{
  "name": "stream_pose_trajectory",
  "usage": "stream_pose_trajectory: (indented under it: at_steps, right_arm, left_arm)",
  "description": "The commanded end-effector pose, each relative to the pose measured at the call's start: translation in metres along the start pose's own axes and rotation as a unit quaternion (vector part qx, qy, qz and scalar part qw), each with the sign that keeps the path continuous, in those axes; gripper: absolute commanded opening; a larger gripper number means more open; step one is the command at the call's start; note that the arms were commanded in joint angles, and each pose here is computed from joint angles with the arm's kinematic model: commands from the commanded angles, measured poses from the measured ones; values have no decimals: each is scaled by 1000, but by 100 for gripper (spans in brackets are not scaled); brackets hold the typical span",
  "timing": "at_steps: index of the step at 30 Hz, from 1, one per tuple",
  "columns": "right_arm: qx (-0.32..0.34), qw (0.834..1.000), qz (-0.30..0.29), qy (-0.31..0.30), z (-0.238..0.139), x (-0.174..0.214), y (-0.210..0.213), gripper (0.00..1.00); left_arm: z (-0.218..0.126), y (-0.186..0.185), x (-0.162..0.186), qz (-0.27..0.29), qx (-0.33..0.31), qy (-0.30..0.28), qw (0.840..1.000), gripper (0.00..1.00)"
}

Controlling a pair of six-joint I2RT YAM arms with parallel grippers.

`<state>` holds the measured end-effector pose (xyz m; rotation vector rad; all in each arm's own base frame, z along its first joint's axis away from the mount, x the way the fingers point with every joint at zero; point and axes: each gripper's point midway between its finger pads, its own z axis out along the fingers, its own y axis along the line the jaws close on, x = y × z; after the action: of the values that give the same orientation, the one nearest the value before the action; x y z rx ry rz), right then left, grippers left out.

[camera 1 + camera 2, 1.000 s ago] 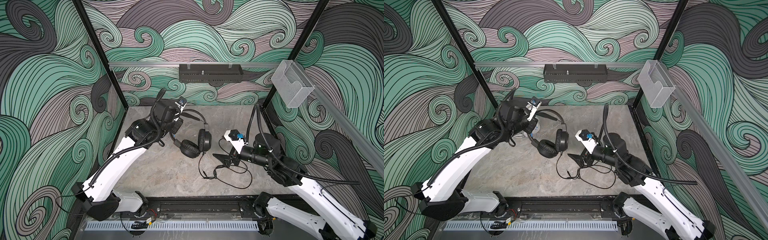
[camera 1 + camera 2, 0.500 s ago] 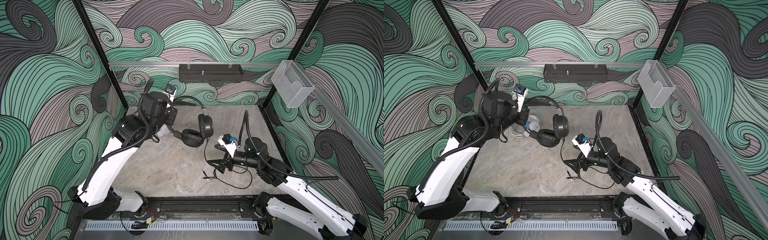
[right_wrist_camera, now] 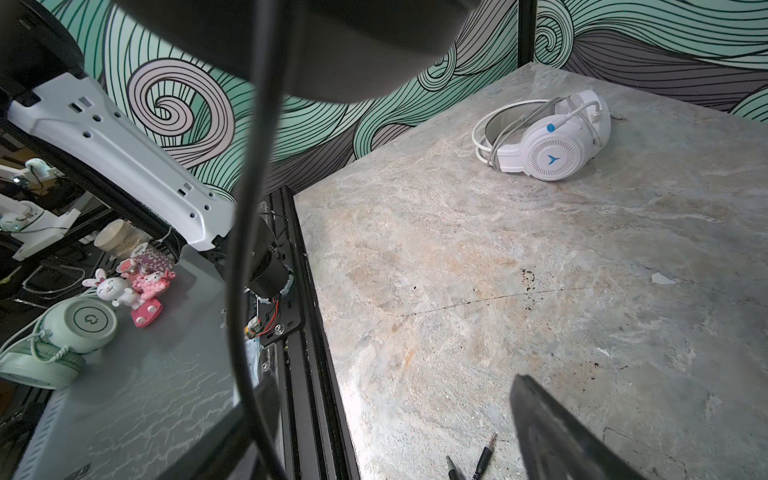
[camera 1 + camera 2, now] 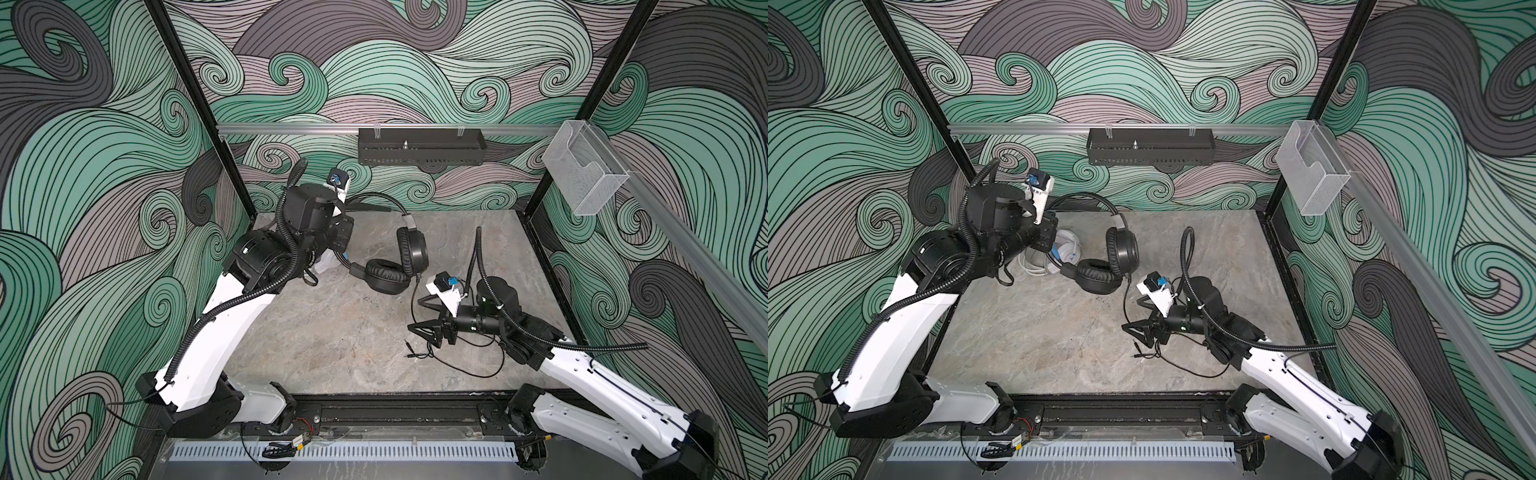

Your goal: Wrap the headphones

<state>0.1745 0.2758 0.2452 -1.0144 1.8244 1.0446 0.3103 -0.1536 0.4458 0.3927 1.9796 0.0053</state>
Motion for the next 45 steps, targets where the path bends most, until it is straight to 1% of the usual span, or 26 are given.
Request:
stream_pose_trajectory:
  at_steps: [1,8,13,18,24,28,31,33,36,38,40,43,45]
  right_arm:
    - [-11,1000,2,1,7,4,-1,76]
    - [-10,1000,15,11,16,17,-8,71]
    - [-7,1000,21,12,21,23,-13,67]
    - [-4,1000,25,14,21,26,-16,58]
    - [4,999,31,12,19,29,-21,55]
    - [7,999,35,9,18,31,-24,52]
    - [14,999,35,9,15,34,-26,46]
    - [21,999,34,9,12,37,-28,43]
    - [36,999,34,9,8,42,-32,41]
    - [40,999,34,9,7,45,-34,36]
    - [43,999,31,6,5,44,-35,26]
    - [59,998,21,7,0,39,-37,7]
    - [86,996,8,15,-7,38,-43,0]
  left_arm:
    - [-15,7,-23,-55,9,-39,998,0]
    - [-18,18,-29,-111,20,-48,992,0]
    - [-26,22,-40,-124,30,-61,990,0]
    - [-34,30,-47,-141,31,-69,987,0]
    - [-39,36,-53,-159,36,-79,983,0]
    - [-42,42,-53,-172,31,-81,981,0]
    - [-44,46,-54,-183,28,-83,979,0]
    - [-44,50,-54,-191,23,-83,978,0]
    - [-44,57,-51,-206,14,-81,975,0]
    - [-44,59,-52,-213,13,-82,974,0]
    - [-43,59,-52,-216,15,-81,973,0]
    - [-40,60,-46,-221,11,-75,972,0]
    - [-36,63,-41,-227,5,-69,971,0]
